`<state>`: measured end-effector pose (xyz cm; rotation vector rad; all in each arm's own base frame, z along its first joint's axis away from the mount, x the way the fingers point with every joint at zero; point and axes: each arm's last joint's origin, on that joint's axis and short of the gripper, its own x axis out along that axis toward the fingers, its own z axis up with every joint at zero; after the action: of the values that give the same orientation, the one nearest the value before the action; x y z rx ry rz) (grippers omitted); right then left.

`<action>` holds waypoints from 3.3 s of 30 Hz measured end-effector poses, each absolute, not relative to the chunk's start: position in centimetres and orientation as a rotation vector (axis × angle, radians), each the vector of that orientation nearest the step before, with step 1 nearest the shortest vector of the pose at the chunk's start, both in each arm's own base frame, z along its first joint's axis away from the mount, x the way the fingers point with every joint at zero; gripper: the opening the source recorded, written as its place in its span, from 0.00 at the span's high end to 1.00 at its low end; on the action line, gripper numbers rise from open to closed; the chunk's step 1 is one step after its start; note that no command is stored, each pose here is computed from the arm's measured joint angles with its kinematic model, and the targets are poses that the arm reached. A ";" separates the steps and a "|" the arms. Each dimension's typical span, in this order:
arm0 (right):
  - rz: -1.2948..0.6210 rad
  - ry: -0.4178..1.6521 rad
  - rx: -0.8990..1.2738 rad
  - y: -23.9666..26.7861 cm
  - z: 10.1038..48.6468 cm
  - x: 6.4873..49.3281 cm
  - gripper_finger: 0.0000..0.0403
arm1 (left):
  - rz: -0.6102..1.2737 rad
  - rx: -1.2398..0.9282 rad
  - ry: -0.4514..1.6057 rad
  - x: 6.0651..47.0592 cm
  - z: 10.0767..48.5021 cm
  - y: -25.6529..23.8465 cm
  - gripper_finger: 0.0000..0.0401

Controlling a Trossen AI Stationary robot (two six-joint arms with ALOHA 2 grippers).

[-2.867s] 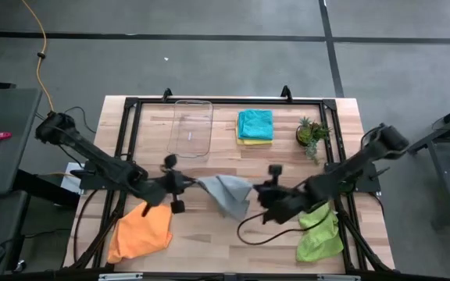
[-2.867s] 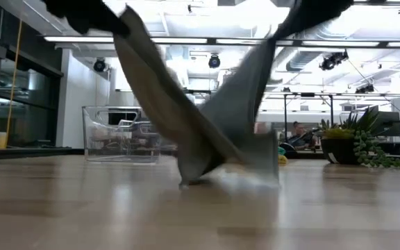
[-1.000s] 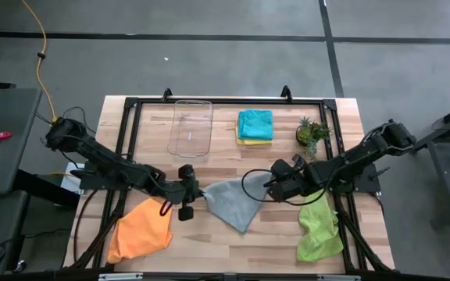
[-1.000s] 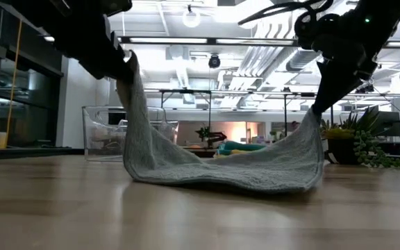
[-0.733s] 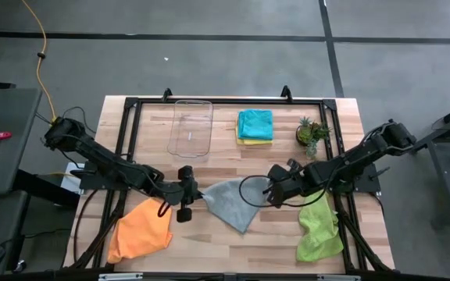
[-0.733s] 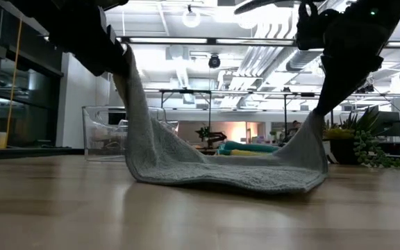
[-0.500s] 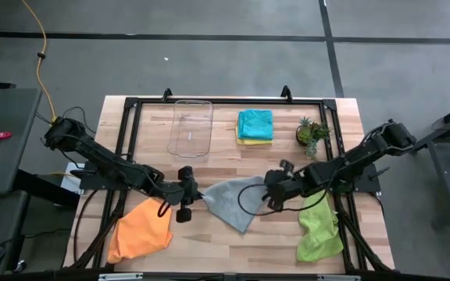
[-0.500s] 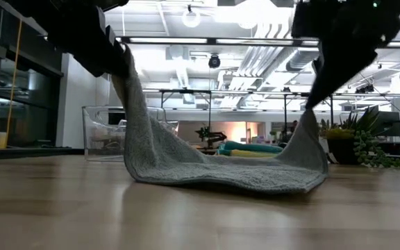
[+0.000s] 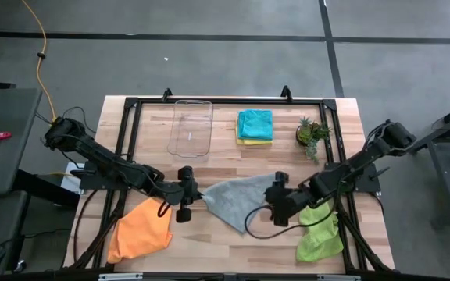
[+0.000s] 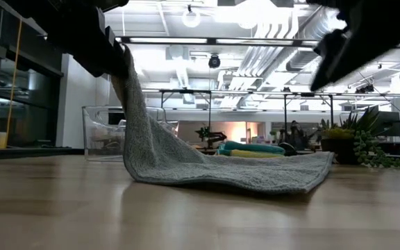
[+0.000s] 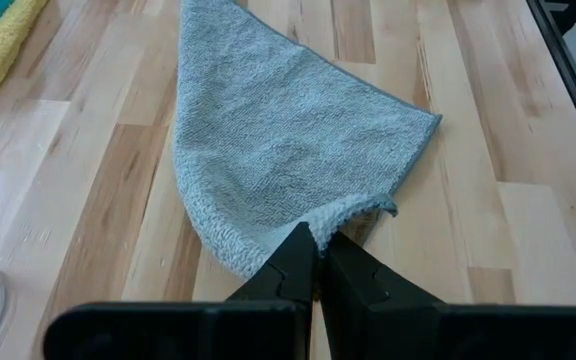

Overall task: Fold microfiber towels
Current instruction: Fold the gray microfiber cloth

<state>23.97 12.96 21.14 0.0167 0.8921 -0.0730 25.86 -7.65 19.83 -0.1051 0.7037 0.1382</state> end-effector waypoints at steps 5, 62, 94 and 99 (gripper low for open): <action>-0.090 0.869 0.110 14.0 20.5 24.4 0.46 | 0.138 -0.105 0.703 25.9 19.8 -7.7 1.00; 0.053 1.060 -0.440 23.0 14.2 33.8 0.88 | 0.139 -0.097 0.701 25.9 19.8 -7.6 1.00; -0.550 0.522 -0.380 15.8 32.9 26.8 1.00 | 0.228 0.157 0.431 21.0 25.5 -10.3 1.00; -0.606 0.479 -0.352 15.3 33.5 26.3 1.00 | 0.257 0.203 0.428 21.0 25.5 -10.3 1.00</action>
<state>26.31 15.34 33.46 -0.3516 0.4791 -0.6058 20.99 -10.32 25.49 0.2025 0.4277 0.2570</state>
